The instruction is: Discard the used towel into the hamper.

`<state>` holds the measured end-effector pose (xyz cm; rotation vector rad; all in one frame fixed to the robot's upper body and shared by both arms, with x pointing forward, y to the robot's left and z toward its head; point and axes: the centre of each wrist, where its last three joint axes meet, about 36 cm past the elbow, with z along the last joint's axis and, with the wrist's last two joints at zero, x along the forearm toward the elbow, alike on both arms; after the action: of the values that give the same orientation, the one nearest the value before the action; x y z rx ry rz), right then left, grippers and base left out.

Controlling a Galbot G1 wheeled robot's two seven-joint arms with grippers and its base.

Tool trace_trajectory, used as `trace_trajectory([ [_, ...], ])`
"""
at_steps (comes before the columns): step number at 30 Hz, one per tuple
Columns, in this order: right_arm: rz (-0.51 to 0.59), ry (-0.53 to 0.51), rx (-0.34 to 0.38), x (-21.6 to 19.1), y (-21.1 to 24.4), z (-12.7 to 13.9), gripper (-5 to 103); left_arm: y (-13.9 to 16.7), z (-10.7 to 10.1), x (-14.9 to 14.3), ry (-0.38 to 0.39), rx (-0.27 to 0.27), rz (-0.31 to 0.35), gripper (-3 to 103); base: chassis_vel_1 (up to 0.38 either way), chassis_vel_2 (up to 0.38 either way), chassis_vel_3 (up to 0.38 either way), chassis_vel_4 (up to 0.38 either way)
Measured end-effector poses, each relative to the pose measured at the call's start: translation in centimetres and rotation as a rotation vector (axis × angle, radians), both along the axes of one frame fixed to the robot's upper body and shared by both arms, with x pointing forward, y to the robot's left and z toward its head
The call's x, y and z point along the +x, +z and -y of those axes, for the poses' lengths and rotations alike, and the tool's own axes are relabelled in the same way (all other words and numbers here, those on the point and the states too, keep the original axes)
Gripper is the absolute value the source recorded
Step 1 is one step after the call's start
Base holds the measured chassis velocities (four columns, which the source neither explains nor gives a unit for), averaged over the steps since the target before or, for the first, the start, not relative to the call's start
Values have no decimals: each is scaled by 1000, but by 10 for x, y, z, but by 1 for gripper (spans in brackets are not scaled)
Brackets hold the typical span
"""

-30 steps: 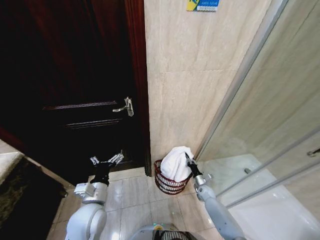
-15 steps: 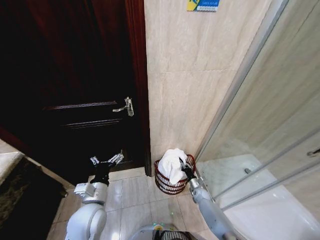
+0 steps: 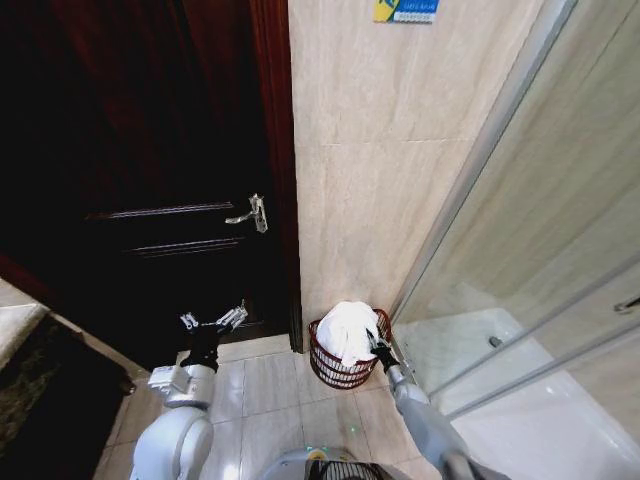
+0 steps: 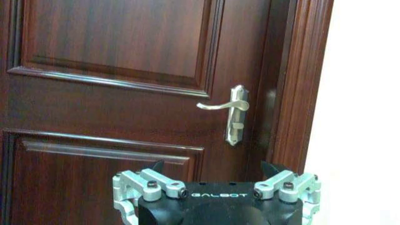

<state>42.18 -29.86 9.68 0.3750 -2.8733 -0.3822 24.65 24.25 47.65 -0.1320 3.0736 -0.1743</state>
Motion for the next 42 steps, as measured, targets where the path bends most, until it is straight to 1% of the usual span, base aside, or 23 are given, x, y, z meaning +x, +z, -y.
trace_trajectory([
  [14,43,16,-19,-5,6,-3,10,0,0,0,0,0,0,100,0,0,0,0],
  [35,39,17,-26,-14,1,-6,10,0,0,0,0,0,0,100,0,0,0,0],
  [42,59,11,-35,-13,2,-2,10,0,0,0,0,0,0,100,0,0,0,0],
])
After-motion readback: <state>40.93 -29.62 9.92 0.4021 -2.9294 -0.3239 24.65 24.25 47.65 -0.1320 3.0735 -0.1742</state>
